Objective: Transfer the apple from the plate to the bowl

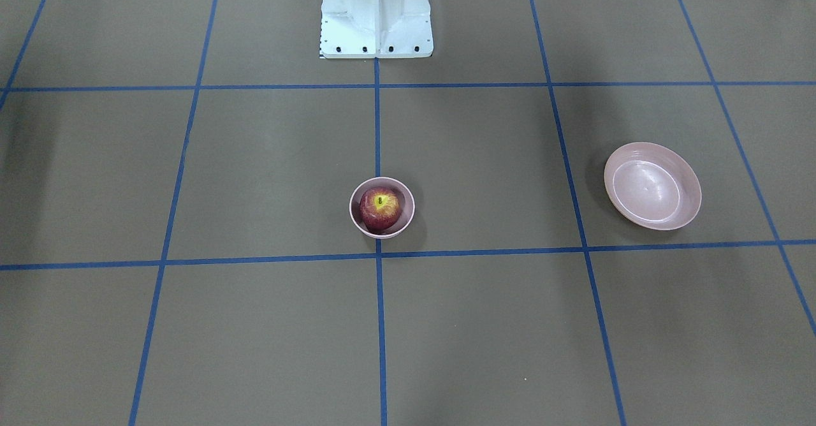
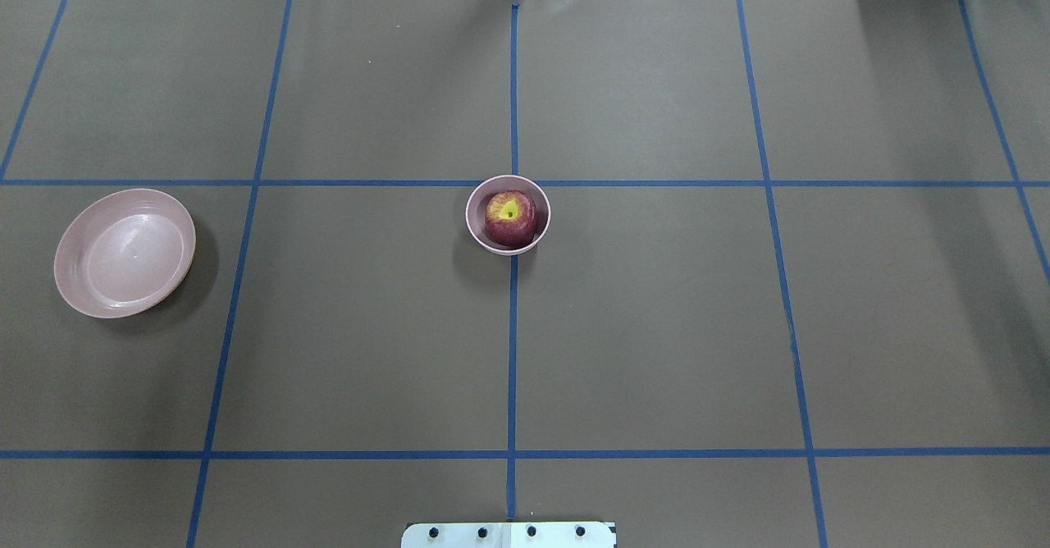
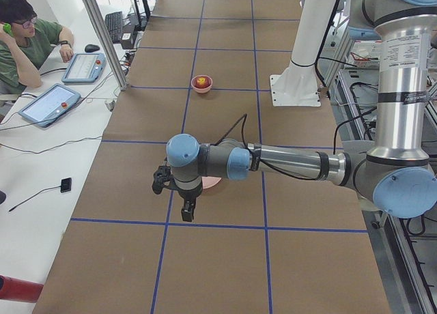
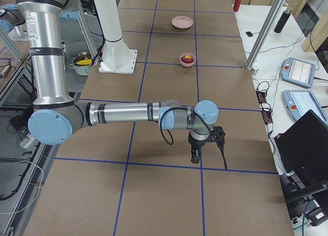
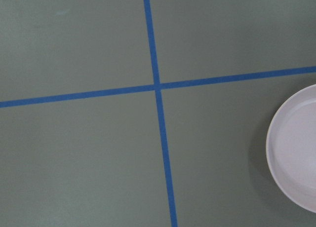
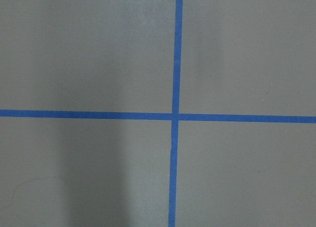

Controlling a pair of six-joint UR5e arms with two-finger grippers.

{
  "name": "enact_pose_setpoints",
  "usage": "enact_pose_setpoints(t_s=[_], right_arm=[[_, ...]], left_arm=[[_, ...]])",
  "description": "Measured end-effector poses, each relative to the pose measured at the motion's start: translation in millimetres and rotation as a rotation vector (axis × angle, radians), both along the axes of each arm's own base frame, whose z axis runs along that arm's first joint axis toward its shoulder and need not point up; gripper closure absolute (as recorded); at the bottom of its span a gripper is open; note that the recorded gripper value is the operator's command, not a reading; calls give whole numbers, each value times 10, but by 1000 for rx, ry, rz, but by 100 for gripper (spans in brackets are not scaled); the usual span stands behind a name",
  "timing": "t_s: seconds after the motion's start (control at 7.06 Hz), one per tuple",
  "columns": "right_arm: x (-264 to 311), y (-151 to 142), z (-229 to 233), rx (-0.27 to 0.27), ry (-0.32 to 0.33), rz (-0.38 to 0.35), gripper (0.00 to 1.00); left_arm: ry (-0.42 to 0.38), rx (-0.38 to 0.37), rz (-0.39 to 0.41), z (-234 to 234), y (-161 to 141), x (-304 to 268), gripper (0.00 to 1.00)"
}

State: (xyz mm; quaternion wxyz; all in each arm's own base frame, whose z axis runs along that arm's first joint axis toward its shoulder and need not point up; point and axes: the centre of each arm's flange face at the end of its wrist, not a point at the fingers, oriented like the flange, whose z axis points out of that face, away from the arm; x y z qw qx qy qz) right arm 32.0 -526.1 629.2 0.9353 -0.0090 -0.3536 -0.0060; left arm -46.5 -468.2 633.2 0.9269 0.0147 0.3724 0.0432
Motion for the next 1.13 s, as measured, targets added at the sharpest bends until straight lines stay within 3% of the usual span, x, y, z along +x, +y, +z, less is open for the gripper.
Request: enact_pose_setpoints(t_s=[0.57, 1.13], right_arm=[[14, 11, 2, -10, 1, 5, 0], [10, -69, -361, -47, 5, 12, 0]], left_arm=[[1, -44, -37, 36, -52, 20, 1], [-1, -59, -49, 53, -104, 30, 1]])
